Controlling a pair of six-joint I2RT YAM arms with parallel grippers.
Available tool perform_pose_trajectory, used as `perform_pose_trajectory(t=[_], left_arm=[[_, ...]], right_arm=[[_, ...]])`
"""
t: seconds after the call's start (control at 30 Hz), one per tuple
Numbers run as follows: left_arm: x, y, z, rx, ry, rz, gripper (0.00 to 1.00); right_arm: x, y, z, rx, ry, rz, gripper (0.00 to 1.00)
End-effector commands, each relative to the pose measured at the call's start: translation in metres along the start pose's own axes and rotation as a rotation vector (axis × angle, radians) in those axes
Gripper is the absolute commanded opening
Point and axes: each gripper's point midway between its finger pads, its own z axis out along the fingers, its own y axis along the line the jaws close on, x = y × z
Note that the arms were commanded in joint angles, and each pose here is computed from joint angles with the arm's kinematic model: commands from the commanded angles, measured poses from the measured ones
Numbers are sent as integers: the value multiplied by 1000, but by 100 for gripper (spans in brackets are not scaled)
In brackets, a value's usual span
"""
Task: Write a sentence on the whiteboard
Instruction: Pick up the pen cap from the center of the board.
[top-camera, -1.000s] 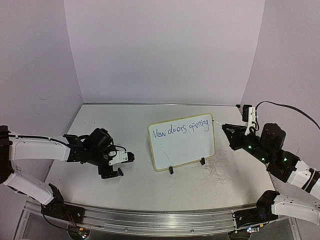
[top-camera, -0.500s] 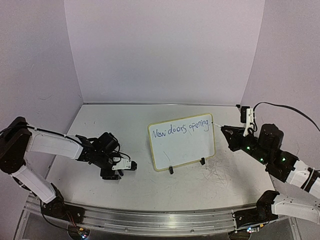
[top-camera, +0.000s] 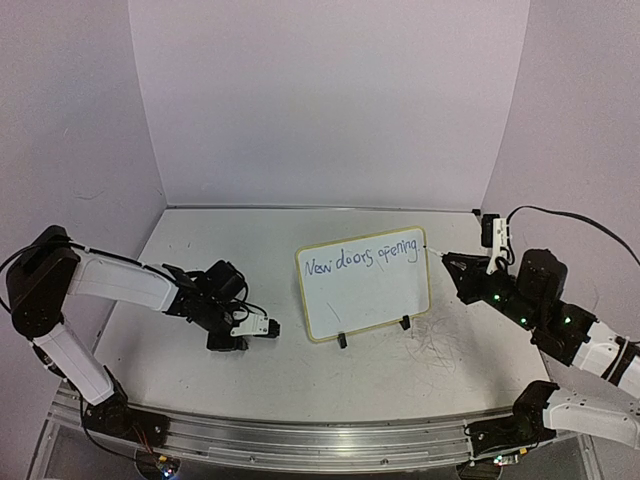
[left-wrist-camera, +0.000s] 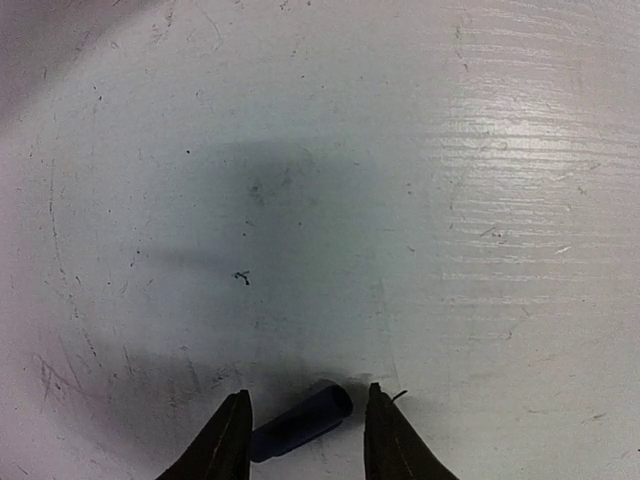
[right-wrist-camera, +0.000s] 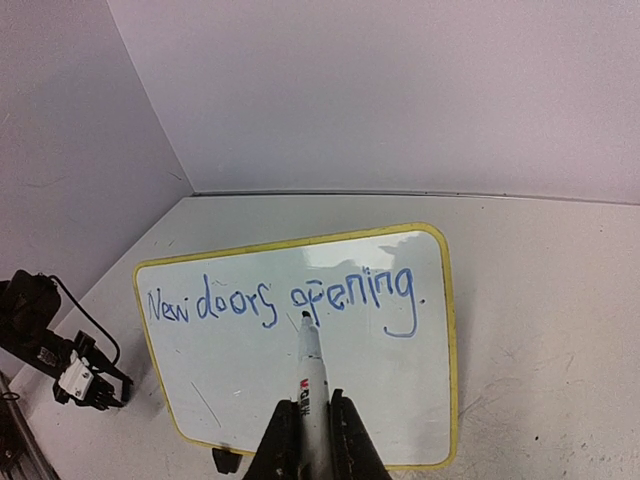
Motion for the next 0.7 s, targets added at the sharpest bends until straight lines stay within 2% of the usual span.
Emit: perform_pose_trajectory(t=[0.0, 0.27, 0.67], left_arm=[[9, -12, 1, 74, 45, -66, 40], [24, -17, -6, 106, 81, -162, 45], [24, -19, 1, 159, 102, -225, 33]], right_arm=[[-7, 1, -2, -5, -34, 6, 0], [-9, 3, 0, -14, -34, 4, 0], [-13, 5, -1, -25, -44, 9, 0]])
